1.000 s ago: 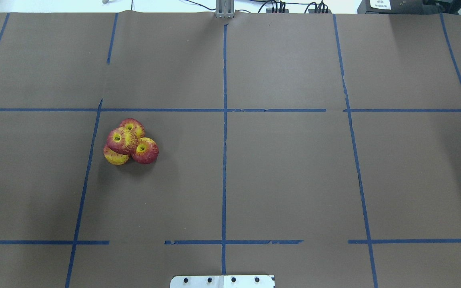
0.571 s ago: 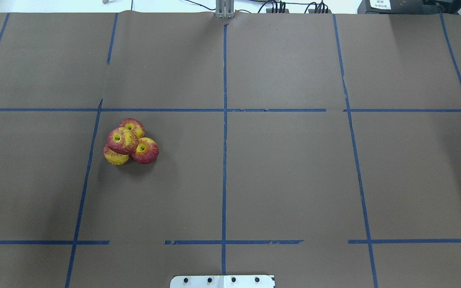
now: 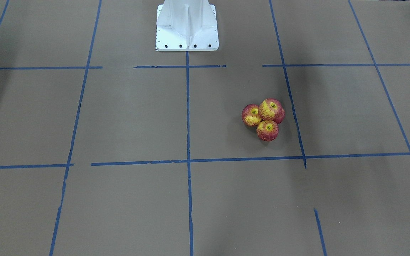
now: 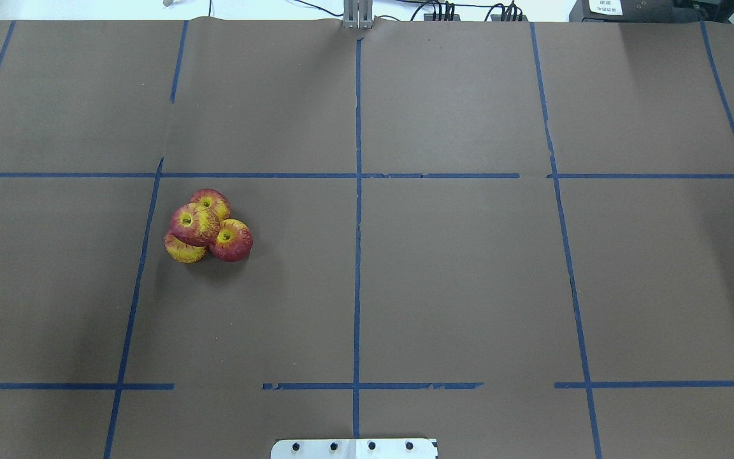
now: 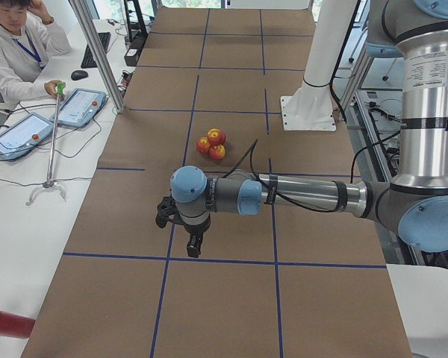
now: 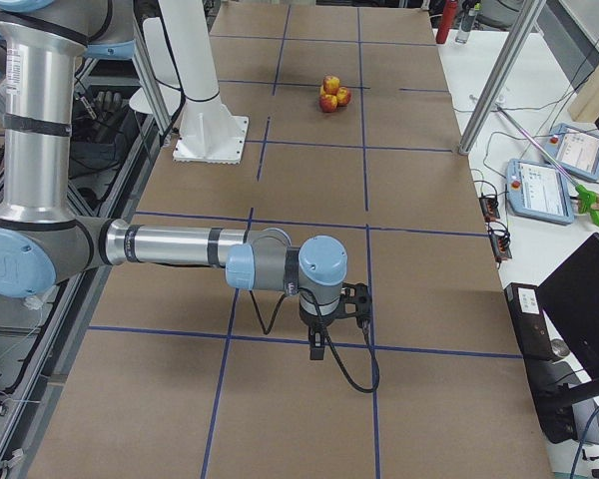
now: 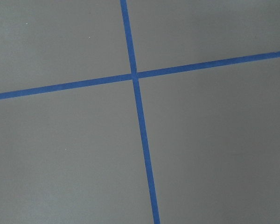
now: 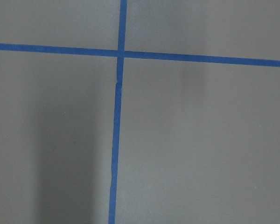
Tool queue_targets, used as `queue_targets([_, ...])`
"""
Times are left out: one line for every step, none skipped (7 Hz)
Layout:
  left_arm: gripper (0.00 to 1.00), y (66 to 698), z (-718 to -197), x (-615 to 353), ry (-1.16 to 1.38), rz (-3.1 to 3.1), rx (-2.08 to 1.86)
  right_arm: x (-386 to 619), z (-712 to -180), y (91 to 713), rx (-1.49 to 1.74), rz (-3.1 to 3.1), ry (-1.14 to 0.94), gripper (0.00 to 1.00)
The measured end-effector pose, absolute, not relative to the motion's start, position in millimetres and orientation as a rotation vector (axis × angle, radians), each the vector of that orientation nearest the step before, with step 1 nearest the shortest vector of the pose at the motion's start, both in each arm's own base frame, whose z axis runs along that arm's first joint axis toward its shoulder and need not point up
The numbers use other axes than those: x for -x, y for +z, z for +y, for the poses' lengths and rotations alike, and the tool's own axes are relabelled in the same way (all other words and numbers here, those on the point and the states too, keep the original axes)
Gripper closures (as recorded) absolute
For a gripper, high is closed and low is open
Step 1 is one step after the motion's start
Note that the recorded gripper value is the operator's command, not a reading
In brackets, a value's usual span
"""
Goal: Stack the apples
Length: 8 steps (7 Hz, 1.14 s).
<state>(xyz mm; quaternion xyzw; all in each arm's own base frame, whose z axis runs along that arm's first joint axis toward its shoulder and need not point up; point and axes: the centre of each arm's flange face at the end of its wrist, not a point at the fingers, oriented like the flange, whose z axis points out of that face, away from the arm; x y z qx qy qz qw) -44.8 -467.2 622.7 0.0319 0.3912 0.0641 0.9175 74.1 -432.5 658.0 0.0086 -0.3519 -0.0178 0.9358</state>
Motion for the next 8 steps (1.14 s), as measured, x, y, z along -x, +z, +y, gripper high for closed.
queue_targets([0.0,623.9,-466.4,48.5,0.122,0.802,-0.064,-74.1,-432.5,658.0,-0.017,-0.719,-0.036,0.0])
queue_targets([0.0,624.6,-465.9,54.6,0.107,0.799,-0.064,-74.1,-432.5,657.9,-0.018,-0.719,-0.036,0.0])
queue_targets([0.0,624.5,-465.7,59.1,0.097,0.796,-0.066,-74.1,-432.5,657.9,-0.018,-0.719,-0.036,0.0])
queue_targets([0.0,623.5,-466.4,61.3,0.093,0.795,-0.069,-74.1,-432.5,657.9,-0.018,-0.72,-0.036,0.0])
queue_targets([0.0,623.1,-467.0,62.0,0.092,0.794,-0.071,-74.1,-432.5,657.9,-0.017,-0.72,-0.036,0.0])
queue_targets([0.0,623.1,-467.3,62.2,0.093,0.794,-0.072,-74.1,-432.5,658.0,-0.017,-0.719,-0.036,0.0])
queue_targets([0.0,623.2,-467.5,62.4,0.093,0.793,-0.072,-74.1,-432.5,658.0,-0.018,-0.719,-0.036,0.0])
queue_targets([0.0,623.0,-468.1,62.4,0.093,0.793,-0.072,-74.1,-432.5,658.0,-0.017,-0.719,-0.036,0.0])
